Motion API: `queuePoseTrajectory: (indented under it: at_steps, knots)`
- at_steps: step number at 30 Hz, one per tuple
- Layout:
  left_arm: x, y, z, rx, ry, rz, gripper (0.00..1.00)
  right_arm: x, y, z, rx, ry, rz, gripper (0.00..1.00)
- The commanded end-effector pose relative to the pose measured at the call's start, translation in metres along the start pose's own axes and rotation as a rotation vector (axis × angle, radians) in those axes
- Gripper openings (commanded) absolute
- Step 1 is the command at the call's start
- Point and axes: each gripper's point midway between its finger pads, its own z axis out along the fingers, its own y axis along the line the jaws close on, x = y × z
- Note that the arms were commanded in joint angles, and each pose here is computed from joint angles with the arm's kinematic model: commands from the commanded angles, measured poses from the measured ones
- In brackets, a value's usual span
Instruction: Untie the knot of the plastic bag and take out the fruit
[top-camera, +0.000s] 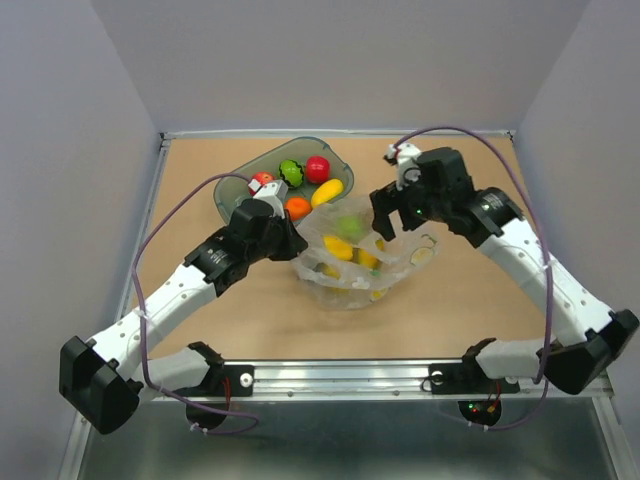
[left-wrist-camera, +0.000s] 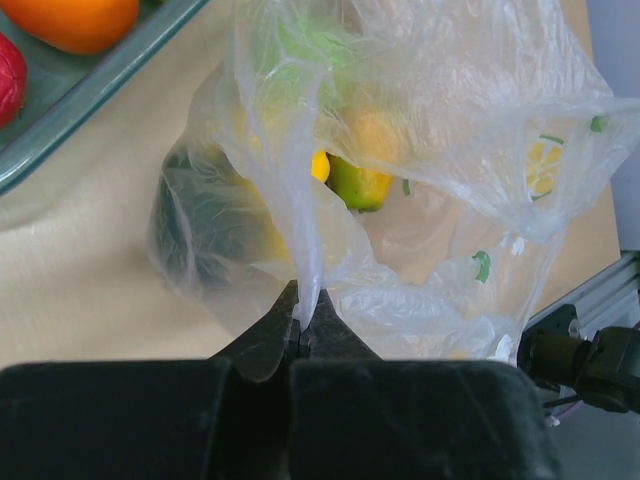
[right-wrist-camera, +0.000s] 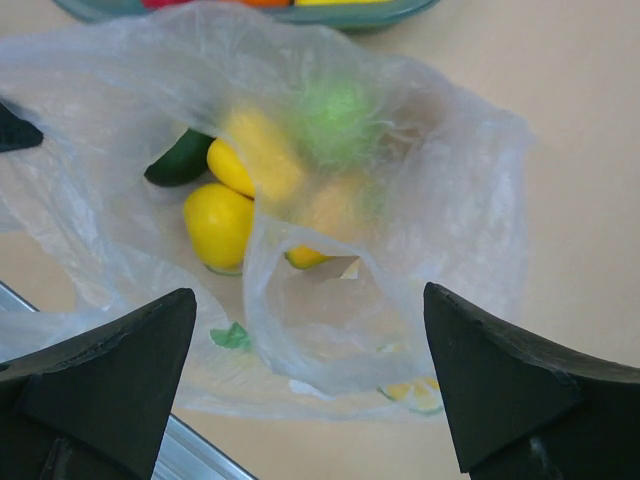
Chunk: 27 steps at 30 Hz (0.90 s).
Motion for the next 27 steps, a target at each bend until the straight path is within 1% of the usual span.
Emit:
queuePoseTrajectory:
  at_steps: [1, 3, 6, 9, 11, 13, 14, 15, 16, 17, 18, 19, 20, 21, 22, 23, 24, 25, 26, 27]
  knots:
    - [-0.003, -0.009, -0.007, 0.021, -0.015, 0.034, 0.00, 0.019, 0.011, 0.034, 0.047, 0.080, -0.185, 1.00]
    - [0.001, -0.007, -0.009, 0.018, -0.011, 0.033, 0.00, 0.028, 0.011, 0.055, 0.090, 0.108, -0.228, 1.00]
    - [0.006, -0.005, -0.010, 0.015, -0.008, 0.031, 0.00, 0.037, 0.013, 0.072, 0.114, 0.134, -0.302, 1.00]
    - [0.016, 0.001, -0.011, 0.008, 0.008, 0.033, 0.00, 0.055, 0.019, 0.096, 0.123, 0.199, -0.366, 1.00]
    - [0.019, 0.002, -0.012, 0.008, 0.010, 0.031, 0.00, 0.075, 0.013, 0.114, 0.151, 0.268, -0.392, 1.00]
    - [0.023, 0.005, -0.014, 0.005, 0.011, 0.031, 0.00, 0.077, -0.010, 0.120, 0.300, 0.282, -0.396, 1.00]
    - [0.025, 0.006, -0.015, 0.001, 0.014, 0.031, 0.00, 0.088, -0.022, 0.129, 0.378, 0.320, -0.390, 1.00]
    - [0.028, 0.009, -0.015, -0.006, 0.021, 0.029, 0.00, 0.089, -0.033, 0.129, 0.453, 0.329, -0.392, 0.97]
    - [0.032, 0.013, -0.016, -0.014, 0.024, 0.029, 0.00, 0.088, -0.046, 0.130, 0.531, 0.326, -0.381, 0.93]
    - [0.036, 0.017, -0.016, -0.023, 0.031, 0.024, 0.00, 0.083, -0.064, 0.125, 0.638, 0.320, -0.368, 0.75]
    - [0.045, 0.022, -0.017, -0.032, 0.045, 0.016, 0.00, 0.081, -0.083, 0.125, 0.694, 0.312, -0.296, 0.64]
    - [0.051, 0.026, -0.017, -0.038, 0.056, 0.011, 0.00, 0.078, -0.096, 0.122, 0.729, 0.300, -0.243, 0.34]
    - [0.055, 0.028, -0.017, -0.040, 0.060, 0.003, 0.00, 0.075, -0.109, 0.120, 0.753, 0.284, -0.178, 0.21]
    - [0.059, 0.032, -0.017, -0.046, 0.068, -0.004, 0.00, 0.072, -0.119, 0.118, 0.769, 0.249, -0.078, 0.12]
    - [0.069, 0.039, -0.018, -0.064, 0.083, -0.018, 0.00, 0.066, -0.142, 0.112, 0.765, 0.206, 0.061, 0.02]
    - [0.079, 0.048, -0.016, -0.085, 0.099, -0.025, 0.00, 0.062, -0.151, 0.110, 0.750, 0.179, 0.135, 0.01]
    - [0.077, 0.047, -0.018, -0.085, 0.090, -0.033, 0.00, 0.061, -0.159, 0.108, 0.728, 0.158, 0.206, 0.01]
    - [0.084, 0.055, -0.018, -0.106, 0.092, -0.048, 0.00, 0.059, -0.179, 0.099, 0.719, 0.127, 0.297, 0.01]
    - [0.086, 0.058, -0.017, -0.116, 0.091, -0.053, 0.00, 0.057, -0.170, 0.107, 0.619, 0.119, 0.343, 0.01]
    - [0.089, 0.061, -0.018, -0.120, 0.089, -0.058, 0.00, 0.055, -0.166, 0.108, 0.592, 0.113, 0.347, 0.01]
